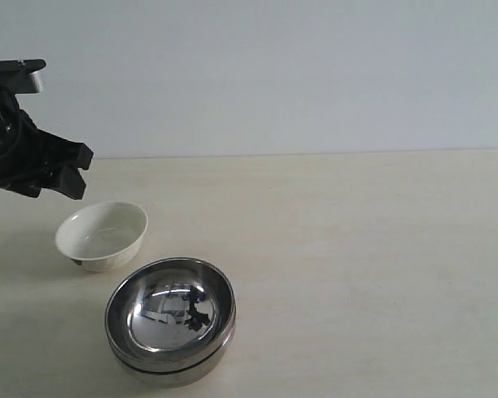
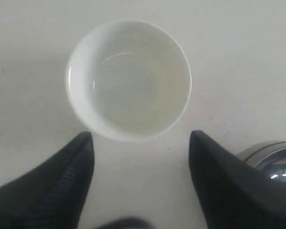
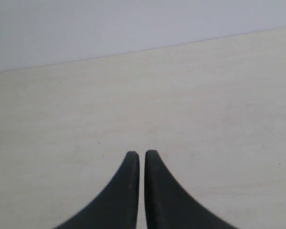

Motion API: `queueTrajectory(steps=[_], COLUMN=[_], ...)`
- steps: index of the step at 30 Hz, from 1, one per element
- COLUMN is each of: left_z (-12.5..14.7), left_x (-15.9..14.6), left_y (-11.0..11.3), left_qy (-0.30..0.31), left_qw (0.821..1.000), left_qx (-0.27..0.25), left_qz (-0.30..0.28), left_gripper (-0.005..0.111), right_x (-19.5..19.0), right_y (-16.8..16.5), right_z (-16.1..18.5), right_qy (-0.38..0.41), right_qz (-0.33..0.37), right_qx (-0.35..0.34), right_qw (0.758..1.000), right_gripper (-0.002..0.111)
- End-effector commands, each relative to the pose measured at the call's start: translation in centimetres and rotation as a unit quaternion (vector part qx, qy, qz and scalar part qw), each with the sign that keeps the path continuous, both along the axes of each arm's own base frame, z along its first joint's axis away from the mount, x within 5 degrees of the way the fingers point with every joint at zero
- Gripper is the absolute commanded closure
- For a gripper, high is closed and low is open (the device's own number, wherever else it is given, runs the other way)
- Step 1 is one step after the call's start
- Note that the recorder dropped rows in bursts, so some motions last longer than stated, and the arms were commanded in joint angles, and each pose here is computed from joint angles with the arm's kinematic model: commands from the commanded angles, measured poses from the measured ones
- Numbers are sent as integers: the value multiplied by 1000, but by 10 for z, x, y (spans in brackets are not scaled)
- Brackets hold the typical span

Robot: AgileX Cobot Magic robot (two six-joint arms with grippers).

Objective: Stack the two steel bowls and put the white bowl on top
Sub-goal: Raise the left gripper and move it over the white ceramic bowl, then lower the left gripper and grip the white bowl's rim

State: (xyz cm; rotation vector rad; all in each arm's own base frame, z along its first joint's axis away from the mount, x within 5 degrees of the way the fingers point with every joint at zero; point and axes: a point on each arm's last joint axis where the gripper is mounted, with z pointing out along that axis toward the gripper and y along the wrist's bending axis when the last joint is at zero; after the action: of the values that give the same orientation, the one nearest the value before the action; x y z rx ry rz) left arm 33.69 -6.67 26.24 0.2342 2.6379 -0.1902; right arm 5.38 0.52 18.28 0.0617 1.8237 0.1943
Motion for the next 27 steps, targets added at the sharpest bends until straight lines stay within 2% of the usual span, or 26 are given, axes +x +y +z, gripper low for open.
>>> queueTrajectory(steps=[1, 5, 8, 14, 21, 27], left_z=[-3, -26, -37, -36, -73, -88], left_x=[6, 15, 33, 58, 78, 91], left_y=[12, 26, 25, 22, 22, 22], left_qy=[4, 43, 54, 48, 87, 83], left_qw=[1000, 998, 998, 998, 995, 996], left_qx=[-4, 4, 8, 6, 23, 32], left_qz=[30, 46, 40, 38, 31, 29], left_gripper=[51, 51, 51, 51, 51, 51], right_x=[0, 0, 0, 0, 0, 0], right_y=[0, 0, 0, 0, 0, 0], right_z=[1, 1, 1, 1, 1, 1], right_qy=[-8, -8, -8, -8, -8, -8], right_qz=[-2, -2, -2, -2, -2, -2], right_qx=[-3, -3, -3, -3, -3, -3], right_qw=[1000, 1000, 1000, 1000, 1000, 1000], right_gripper=[108, 108, 108, 108, 108, 108])
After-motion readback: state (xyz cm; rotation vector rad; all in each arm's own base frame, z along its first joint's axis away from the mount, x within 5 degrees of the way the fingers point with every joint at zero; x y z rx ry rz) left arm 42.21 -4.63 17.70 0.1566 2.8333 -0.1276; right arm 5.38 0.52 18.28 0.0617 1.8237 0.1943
